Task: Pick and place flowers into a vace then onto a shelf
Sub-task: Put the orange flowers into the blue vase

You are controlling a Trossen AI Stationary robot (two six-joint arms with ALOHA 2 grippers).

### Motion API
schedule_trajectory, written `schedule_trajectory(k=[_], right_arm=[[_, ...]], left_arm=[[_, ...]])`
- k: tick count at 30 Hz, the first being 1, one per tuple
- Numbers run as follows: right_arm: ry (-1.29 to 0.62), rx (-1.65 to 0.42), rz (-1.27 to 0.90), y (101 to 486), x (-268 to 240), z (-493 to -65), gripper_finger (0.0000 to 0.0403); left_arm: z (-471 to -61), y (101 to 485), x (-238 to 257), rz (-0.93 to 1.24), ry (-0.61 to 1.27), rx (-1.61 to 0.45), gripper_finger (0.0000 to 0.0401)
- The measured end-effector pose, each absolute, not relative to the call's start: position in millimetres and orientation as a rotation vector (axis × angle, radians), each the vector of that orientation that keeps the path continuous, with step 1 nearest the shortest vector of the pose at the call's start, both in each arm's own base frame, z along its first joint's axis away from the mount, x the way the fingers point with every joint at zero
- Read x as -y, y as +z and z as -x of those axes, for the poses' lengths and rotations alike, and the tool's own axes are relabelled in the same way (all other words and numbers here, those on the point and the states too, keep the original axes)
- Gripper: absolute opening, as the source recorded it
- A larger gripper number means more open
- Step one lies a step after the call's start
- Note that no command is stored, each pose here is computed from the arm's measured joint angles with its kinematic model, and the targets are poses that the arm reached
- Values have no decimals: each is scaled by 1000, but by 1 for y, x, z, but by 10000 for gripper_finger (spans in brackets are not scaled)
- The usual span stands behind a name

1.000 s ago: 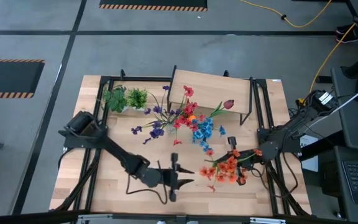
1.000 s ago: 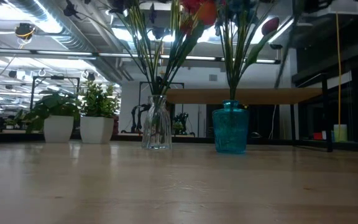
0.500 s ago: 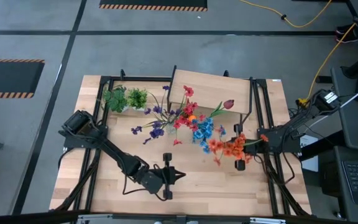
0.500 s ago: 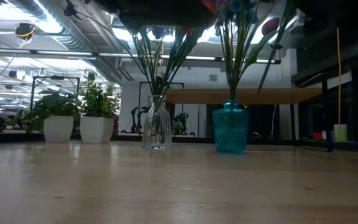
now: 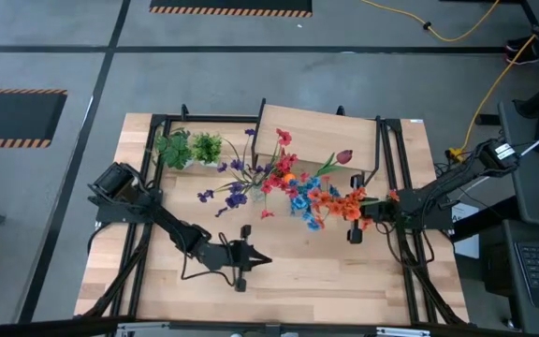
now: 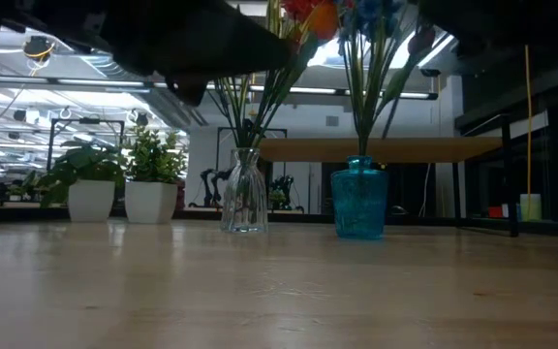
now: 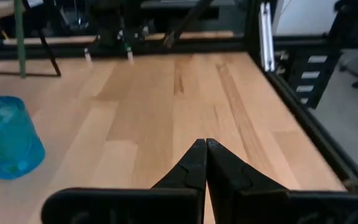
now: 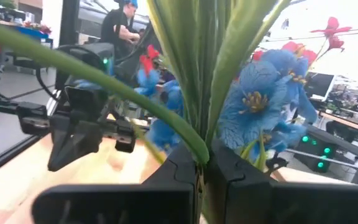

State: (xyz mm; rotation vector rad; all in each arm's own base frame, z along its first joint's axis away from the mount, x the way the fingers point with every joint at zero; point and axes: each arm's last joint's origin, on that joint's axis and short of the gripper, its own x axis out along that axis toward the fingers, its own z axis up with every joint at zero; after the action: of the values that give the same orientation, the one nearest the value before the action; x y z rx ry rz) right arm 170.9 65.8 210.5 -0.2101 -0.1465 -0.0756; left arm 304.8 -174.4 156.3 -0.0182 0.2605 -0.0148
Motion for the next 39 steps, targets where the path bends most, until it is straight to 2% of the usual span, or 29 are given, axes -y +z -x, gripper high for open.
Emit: schedule_trajectory(k=[5,15,39], right_arm=[[-134,153,208,217,-56,-177,8],[-126,132,165,213,-32,-185,8],[-116,35,174,201,-22,-192,8]], left_arm=[[-299,153,171,36,-19,-230,3],[-299,153,171,41,-18,-228,3],[-299,153,171,32,-7,-227,3]])
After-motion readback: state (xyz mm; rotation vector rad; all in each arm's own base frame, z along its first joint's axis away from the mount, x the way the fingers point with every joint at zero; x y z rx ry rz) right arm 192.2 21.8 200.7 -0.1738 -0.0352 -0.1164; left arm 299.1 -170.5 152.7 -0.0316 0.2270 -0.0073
